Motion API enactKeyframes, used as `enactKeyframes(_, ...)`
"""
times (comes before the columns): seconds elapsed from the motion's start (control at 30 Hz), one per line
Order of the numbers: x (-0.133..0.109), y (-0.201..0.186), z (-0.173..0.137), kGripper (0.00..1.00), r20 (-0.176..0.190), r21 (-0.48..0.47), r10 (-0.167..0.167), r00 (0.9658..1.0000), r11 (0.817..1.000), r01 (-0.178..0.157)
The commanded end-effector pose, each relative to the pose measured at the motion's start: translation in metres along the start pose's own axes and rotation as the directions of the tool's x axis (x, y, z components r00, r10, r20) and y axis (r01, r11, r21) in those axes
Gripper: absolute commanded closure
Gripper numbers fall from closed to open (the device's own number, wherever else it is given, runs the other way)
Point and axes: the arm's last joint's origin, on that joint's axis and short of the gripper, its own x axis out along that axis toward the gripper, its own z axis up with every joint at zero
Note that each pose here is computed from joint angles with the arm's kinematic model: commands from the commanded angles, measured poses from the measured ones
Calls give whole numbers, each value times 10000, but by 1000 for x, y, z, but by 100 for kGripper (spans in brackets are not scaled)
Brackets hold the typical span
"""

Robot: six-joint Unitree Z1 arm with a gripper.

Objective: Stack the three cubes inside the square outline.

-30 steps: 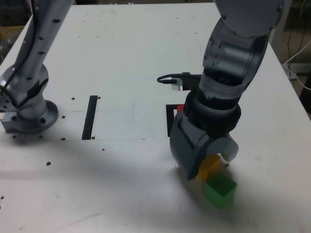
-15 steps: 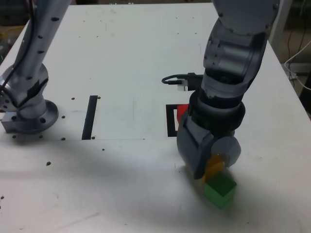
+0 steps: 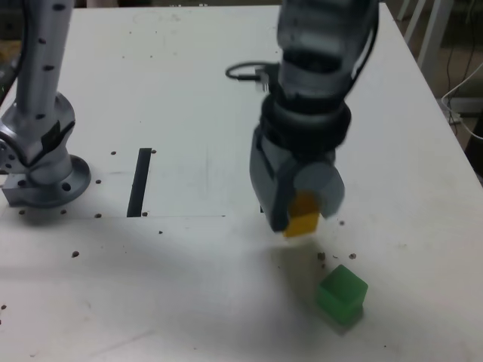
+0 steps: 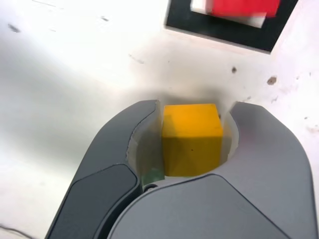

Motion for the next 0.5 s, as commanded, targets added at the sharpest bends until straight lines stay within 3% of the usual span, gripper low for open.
enactKeyframes(0.0,-14,12,-6,56,151,196,-54,9999,9998,51)
enactKeyframes(0.27,-32,42,-14,56,319,865,-454,9985,9953,425)
enactKeyframes(0.47,-31,58,-5,56,314,1378,-431,9986,9897,384)
